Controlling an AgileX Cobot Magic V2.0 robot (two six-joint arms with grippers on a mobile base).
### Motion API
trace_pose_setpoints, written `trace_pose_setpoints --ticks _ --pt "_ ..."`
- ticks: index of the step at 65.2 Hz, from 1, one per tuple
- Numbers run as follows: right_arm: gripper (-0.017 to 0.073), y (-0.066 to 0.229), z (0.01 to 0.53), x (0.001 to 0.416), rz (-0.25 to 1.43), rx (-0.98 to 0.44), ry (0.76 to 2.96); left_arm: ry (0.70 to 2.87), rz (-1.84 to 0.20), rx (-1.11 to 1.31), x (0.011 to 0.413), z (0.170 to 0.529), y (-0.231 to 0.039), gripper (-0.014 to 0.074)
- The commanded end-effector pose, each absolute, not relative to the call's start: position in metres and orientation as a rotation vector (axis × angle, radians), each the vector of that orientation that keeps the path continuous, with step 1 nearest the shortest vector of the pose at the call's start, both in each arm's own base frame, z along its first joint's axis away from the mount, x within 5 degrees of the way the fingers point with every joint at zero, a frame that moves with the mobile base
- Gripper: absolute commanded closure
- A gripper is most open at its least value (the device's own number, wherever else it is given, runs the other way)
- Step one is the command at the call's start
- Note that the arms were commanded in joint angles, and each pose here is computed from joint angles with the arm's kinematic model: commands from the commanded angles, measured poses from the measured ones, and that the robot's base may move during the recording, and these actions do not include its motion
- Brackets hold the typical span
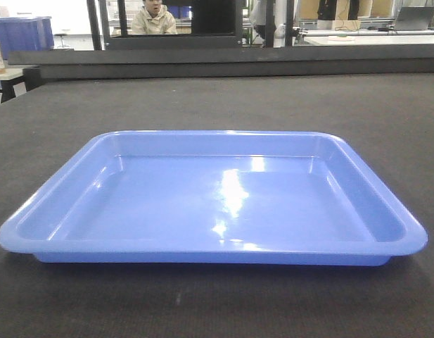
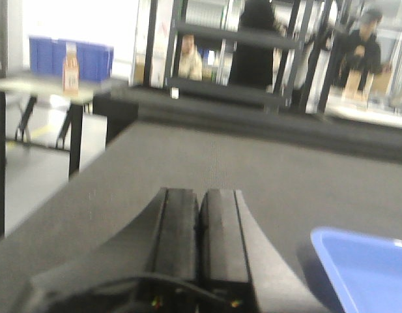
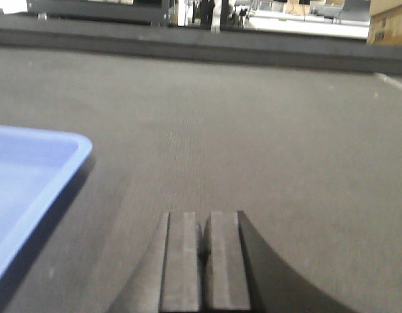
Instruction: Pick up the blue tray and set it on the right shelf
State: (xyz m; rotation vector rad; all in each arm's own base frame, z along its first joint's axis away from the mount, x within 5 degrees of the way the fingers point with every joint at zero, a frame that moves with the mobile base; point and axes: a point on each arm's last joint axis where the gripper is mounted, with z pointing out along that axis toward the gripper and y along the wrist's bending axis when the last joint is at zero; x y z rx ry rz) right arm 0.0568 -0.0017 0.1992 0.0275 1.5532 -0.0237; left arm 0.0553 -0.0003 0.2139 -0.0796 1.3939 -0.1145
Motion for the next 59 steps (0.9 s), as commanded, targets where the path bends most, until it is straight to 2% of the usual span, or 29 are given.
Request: trace_pose_setpoints --ticks 1,7,15,27,36,46,53,59 --pt "0.0503 -0.003 0.236 0.049 -0.046 0.038 1.259 1.268 -0.078 -0.041 0.051 0.231 0.000 0.0642" --pt "0.0503 -0.003 0.268 0.040 -0.044 0.034 1.189 1.244 -0.005 0.034 0.044 0.259 -0.001 0.0642" --pt "0.0503 -0.001 0.317 0.032 -0.035 0.023 1.223 1.234 0.013 0.044 0.040 0.299 -0.001 0.0642" --pt "0.0503 0.000 0.368 0.052 -0.018 0.006 1.465 1.483 0.022 0.039 0.064 0.349 0.000 0.0642" --pt "0.0503 0.000 0.391 0.082 -0.005 -0.005 1.683 1.765 0.010 0.026 0.094 0.370 -0.001 0.0642" --pt "0.0503 0.003 0.399 0.123 0.068 -0.009 1.992 2.045 -0.177 -0.028 0.125 0.389 -0.011 0.0642" --pt "0.0503 0.005 0.395 0.150 0.121 -0.013 2.192 2.162 -0.190 -0.032 0.150 0.385 -0.013 0.0642" --pt "0.0503 0.007 0.388 0.166 0.152 -0.008 2.277 2.236 -0.189 -0.039 0.171 0.374 -0.014 0.0642"
